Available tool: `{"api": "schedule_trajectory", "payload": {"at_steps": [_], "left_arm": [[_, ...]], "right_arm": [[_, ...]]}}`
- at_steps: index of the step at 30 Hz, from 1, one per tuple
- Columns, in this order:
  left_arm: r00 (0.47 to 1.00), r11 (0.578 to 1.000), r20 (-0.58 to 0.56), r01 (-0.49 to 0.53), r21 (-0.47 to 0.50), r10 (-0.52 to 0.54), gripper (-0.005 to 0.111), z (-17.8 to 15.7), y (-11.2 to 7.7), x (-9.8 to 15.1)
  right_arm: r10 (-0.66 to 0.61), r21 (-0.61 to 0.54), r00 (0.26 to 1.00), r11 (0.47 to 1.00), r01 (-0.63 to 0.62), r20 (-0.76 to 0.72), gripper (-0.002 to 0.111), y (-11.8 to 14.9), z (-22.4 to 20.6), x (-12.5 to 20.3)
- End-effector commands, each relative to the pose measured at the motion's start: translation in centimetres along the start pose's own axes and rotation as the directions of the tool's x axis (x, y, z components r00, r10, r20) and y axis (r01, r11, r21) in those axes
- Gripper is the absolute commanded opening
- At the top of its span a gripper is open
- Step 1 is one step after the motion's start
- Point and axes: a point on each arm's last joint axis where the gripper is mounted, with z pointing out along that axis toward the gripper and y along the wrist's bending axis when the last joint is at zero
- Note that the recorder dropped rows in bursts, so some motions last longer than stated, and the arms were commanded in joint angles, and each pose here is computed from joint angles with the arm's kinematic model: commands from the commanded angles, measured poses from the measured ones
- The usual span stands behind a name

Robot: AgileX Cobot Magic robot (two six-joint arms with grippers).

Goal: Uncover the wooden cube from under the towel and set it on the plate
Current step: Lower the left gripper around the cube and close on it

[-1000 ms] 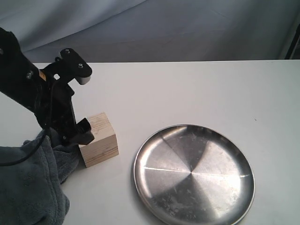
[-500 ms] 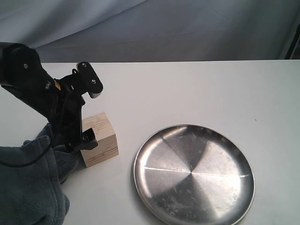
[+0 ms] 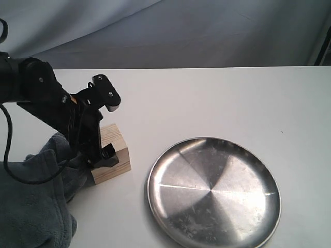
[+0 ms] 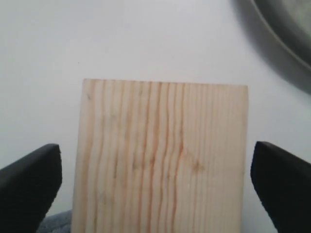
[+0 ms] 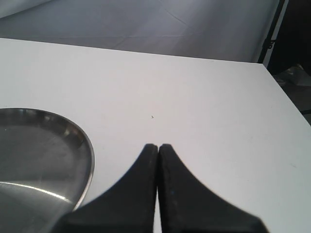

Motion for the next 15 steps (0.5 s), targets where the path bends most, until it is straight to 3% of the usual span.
{"api": "schedule_trajectory", "payload": {"at_steps": [1, 15], "left_arm": [[0.999, 0.999, 0.049, 0.013, 0.039, -0.015, 0.104, 0.3, -0.2, -0.5], [1.0, 0.998, 0.025, 0.013, 0.053, -0.015, 0.102, 1.7, -0.1, -0.1]], "right_arm": [[0.001, -0.003, 1.0, 1.0, -0.001, 0.012, 0.0, 0.0, 0.0, 0.0], [0.001, -0.003, 1.0, 1.0, -0.001, 0.012, 0.0, 0.0, 0.0, 0.0]]}}
